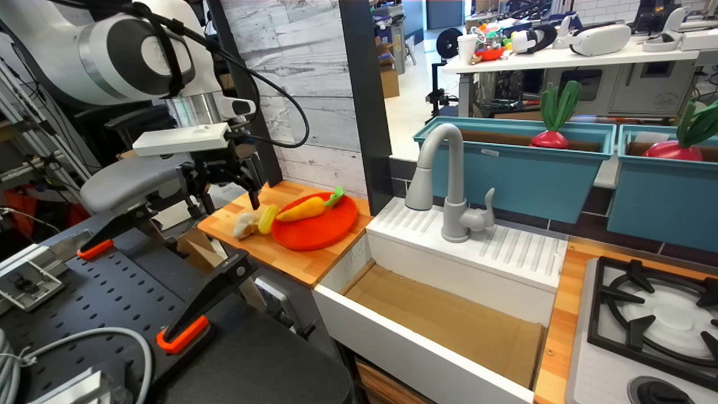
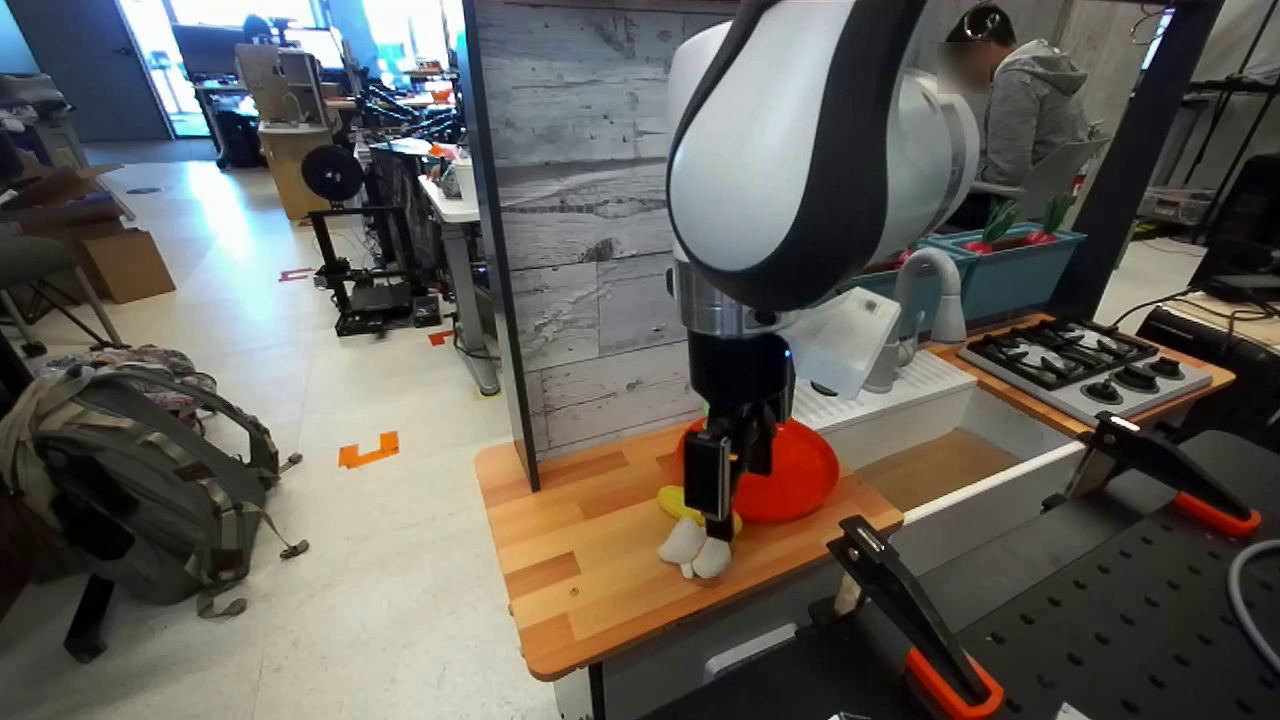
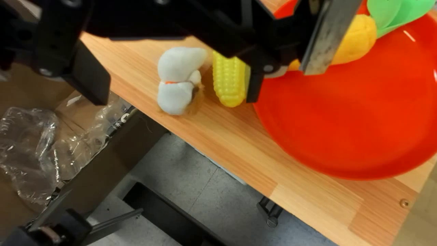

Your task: Move the white doll backwards

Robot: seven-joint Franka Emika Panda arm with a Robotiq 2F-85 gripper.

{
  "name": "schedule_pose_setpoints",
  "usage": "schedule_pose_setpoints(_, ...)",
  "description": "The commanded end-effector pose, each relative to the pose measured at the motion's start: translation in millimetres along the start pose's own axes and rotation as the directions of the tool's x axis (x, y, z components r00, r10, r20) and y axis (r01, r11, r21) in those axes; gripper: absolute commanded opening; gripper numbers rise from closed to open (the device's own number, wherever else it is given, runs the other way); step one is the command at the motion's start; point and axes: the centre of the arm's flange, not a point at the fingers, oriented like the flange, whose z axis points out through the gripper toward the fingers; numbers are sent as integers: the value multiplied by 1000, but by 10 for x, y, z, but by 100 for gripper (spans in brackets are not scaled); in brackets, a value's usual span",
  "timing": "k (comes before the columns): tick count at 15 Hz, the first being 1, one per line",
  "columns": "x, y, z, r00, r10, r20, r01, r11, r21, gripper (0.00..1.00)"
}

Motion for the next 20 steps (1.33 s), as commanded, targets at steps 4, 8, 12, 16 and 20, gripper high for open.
schedule_pose_setpoints(4, 405, -210, 367, 998, -62, 24, 62, 998, -23, 100)
schedule_pose_setpoints(8, 560, -225, 517, 997, -64, 38, 65, 998, -19, 100)
schedule_pose_setpoints(12, 653, -210, 596, 995, -83, 48, 84, 996, -30, 68)
schedule_pose_setpoints(16, 703, -188, 616, 994, -89, 66, 92, 995, -30, 35)
schedule_pose_setpoints(20, 686, -236, 538, 988, -109, 110, 117, 990, -72, 5)
